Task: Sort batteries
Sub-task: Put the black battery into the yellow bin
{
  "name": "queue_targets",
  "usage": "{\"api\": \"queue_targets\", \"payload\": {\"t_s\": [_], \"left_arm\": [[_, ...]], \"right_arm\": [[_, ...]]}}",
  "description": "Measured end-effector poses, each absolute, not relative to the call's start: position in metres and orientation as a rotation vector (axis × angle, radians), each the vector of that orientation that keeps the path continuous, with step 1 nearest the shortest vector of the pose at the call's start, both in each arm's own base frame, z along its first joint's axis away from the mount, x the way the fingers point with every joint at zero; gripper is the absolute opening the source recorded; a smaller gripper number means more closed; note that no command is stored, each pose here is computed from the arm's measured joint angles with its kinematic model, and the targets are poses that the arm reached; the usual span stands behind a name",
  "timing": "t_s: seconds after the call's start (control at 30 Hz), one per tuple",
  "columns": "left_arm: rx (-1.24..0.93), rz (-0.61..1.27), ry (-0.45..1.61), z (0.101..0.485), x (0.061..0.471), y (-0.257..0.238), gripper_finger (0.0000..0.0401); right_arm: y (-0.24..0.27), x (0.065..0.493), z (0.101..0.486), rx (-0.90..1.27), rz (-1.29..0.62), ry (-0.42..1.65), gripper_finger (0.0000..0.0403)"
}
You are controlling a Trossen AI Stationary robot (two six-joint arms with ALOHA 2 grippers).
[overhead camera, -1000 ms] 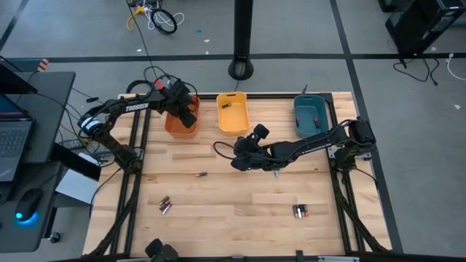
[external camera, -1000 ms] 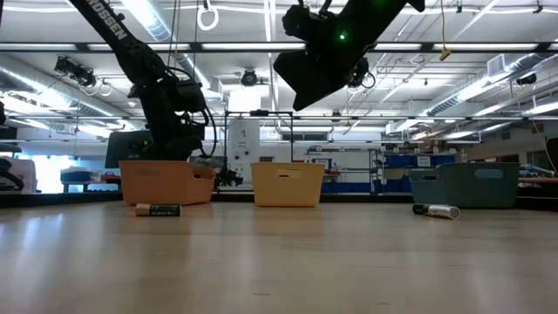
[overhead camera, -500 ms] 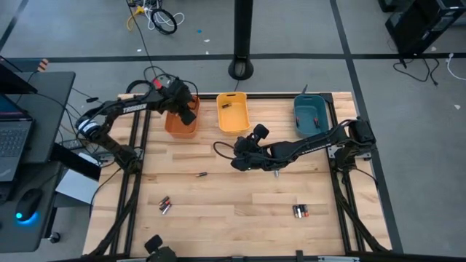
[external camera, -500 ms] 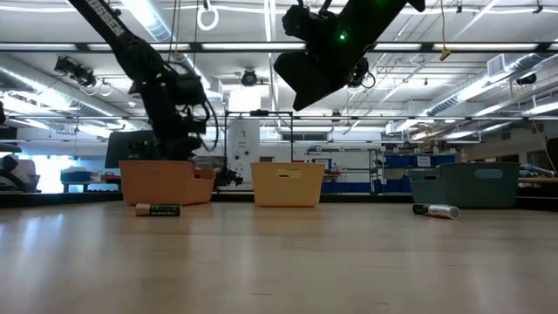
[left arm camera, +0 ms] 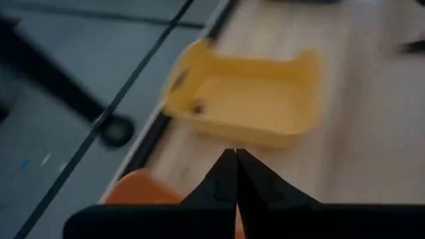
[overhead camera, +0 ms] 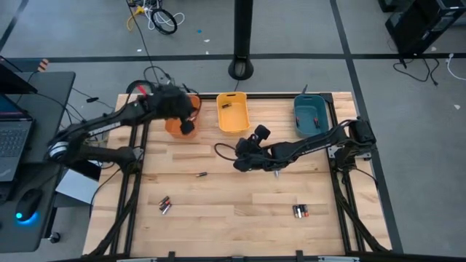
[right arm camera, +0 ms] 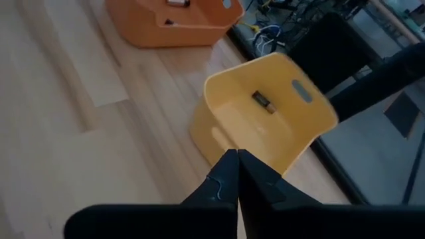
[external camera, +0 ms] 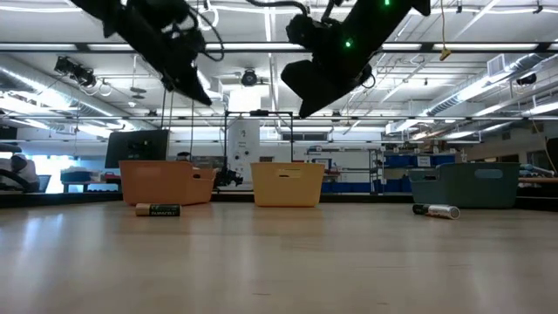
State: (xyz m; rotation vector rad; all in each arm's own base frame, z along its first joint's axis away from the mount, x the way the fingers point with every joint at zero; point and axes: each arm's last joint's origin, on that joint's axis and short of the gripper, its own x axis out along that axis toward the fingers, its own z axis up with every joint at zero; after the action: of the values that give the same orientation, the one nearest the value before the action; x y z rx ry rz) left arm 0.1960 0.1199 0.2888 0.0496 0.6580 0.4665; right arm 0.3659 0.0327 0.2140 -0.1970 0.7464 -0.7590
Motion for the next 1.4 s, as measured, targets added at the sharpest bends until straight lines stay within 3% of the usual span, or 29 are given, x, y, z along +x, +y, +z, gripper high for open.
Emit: {"api": "queue_targets", "payload": {"t_s": [0.33, 0.83, 1.1, 1.4], "left_arm": [[0.125, 0.176, 0.658, 0.289, 0.221, 0.042, 0.0003], [-0.059, 0.081, 0.821, 0.218, 0.209, -0.007, 0.001], [-0.123, 0.027, 0.839, 0.193, 0.2, -0.025, 0.0051], [-0.196, 0.025, 0.803, 0.17, 0.204, -0.036, 0.0145]], "right_arm": [[0.028, 0.35, 0.153, -0.004, -0.513, 0.612, 0.0007], [0.04, 0.343, 0.145, 0.013, -0.424, 0.547, 0.001], [0.041, 0.343, 0.145, 0.014, -0.422, 0.543, 0.0012], [0.041, 0.343, 0.146, 0.015, -0.422, 0.541, 0.0013]]}}
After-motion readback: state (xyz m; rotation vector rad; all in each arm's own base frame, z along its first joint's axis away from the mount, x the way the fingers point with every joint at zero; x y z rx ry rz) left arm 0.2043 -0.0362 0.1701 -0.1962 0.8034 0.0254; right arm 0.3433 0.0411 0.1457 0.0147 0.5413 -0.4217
